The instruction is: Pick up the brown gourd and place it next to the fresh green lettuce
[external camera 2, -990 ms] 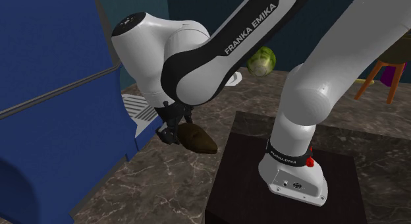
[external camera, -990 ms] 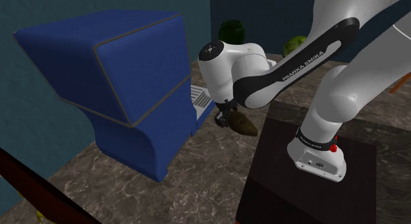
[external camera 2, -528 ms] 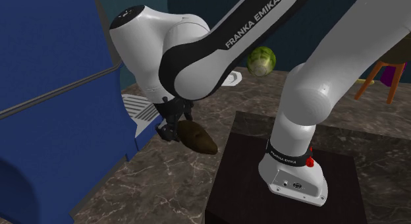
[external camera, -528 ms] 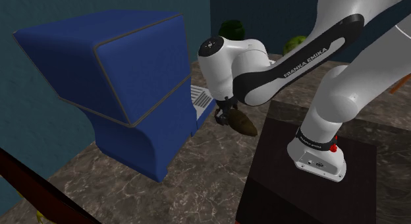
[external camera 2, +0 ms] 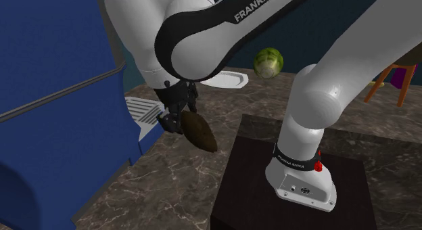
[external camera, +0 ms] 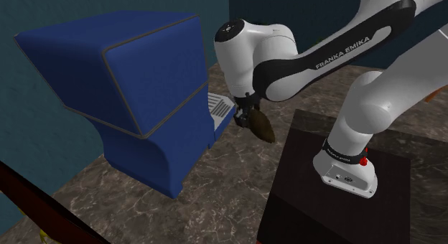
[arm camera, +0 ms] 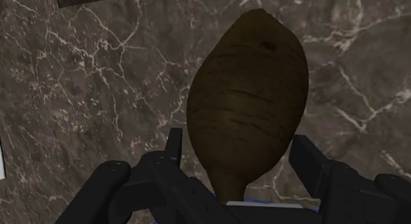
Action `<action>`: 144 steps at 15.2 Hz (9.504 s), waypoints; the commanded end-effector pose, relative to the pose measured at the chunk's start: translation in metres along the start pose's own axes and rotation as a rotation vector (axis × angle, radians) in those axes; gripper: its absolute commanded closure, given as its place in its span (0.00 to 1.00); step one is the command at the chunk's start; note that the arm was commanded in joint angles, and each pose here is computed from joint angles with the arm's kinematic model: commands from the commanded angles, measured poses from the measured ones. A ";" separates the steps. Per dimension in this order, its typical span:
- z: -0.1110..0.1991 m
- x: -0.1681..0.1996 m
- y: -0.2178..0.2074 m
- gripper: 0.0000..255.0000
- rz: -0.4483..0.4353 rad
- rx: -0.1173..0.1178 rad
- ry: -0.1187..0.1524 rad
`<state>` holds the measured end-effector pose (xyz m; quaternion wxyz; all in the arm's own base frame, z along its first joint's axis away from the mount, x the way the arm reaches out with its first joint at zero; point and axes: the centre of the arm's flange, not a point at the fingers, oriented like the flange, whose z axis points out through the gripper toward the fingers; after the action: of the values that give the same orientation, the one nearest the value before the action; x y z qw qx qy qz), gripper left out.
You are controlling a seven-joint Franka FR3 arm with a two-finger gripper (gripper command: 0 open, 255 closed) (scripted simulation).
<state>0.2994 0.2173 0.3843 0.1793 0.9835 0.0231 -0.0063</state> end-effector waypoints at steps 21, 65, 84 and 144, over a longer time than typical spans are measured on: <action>-0.109 -0.003 0.041 1.00 0.000 0.000 0.000; -0.042 -0.149 0.410 1.00 0.000 0.000 0.000; 0.045 -0.206 0.536 1.00 0.000 0.000 0.000; 0.175 -0.202 0.468 0.00 0.000 0.000 0.000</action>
<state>0.1190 -0.2910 0.3899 0.1795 0.9835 0.0231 -0.0063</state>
